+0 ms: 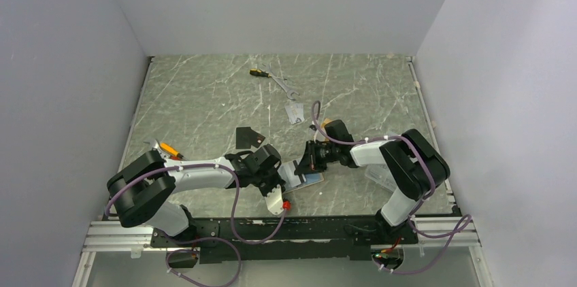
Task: Put the credit cards into the card holder
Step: Insert the credit card into the card holder.
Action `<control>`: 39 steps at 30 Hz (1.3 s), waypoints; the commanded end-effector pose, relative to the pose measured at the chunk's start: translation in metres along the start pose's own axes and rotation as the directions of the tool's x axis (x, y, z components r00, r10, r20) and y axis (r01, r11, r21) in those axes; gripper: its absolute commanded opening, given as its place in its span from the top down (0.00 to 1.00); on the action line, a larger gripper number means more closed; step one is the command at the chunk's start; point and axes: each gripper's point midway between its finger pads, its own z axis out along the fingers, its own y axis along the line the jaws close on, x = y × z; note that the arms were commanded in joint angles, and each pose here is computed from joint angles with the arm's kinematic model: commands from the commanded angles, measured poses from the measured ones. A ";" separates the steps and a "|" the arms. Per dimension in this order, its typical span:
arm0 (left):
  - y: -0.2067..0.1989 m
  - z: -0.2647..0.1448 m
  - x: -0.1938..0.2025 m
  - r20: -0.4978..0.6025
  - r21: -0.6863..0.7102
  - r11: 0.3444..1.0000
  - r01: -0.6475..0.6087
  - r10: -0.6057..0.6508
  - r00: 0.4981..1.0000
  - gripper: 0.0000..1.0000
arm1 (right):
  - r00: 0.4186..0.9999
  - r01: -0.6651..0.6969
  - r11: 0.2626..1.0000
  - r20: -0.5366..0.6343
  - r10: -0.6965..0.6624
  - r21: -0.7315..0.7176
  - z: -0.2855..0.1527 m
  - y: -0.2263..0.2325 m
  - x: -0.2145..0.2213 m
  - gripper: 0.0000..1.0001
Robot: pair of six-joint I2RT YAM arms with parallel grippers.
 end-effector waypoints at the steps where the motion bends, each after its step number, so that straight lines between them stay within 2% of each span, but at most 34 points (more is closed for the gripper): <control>1: -0.024 0.000 -0.006 0.017 0.072 0.997 0.028 -0.029 0.999 1.00 | 0.999 0.019 0.993 0.040 -0.024 0.114 0.001 -0.015 -0.005 0.79; 4: -0.026 -0.001 -0.005 0.014 0.077 0.997 0.029 -0.030 0.999 1.00 | 0.999 0.031 0.980 0.036 -0.038 0.196 -0.008 -0.022 -0.004 0.67; 9: -0.030 0.000 -0.005 0.014 0.080 0.997 0.020 -0.021 1.000 1.00 | 0.997 0.046 0.951 0.046 -0.063 0.306 -0.026 -0.026 -0.007 0.59; 14: -0.031 0.001 -0.005 0.015 0.084 0.996 0.017 -0.019 1.000 1.00 | 0.995 0.062 0.941 0.056 -0.086 0.332 -0.032 -0.022 -0.006 0.62; 23: -0.030 0.001 -0.005 0.013 0.085 0.996 0.020 -0.021 1.000 1.00 | 0.988 0.097 0.937 0.080 -0.131 0.335 -0.018 -0.010 -0.020 0.77; 28: -0.027 0.001 -0.005 0.017 0.080 0.997 0.017 -0.018 1.000 1.00 | 0.991 0.112 0.949 0.041 -0.130 0.294 -0.003 0.000 -0.013 0.71; 39: -0.024 0.001 -0.005 0.014 0.073 0.997 0.019 -0.020 1.000 1.00 | 0.985 0.171 0.956 -0.003 -0.175 0.237 0.013 0.029 -0.002 0.72</control>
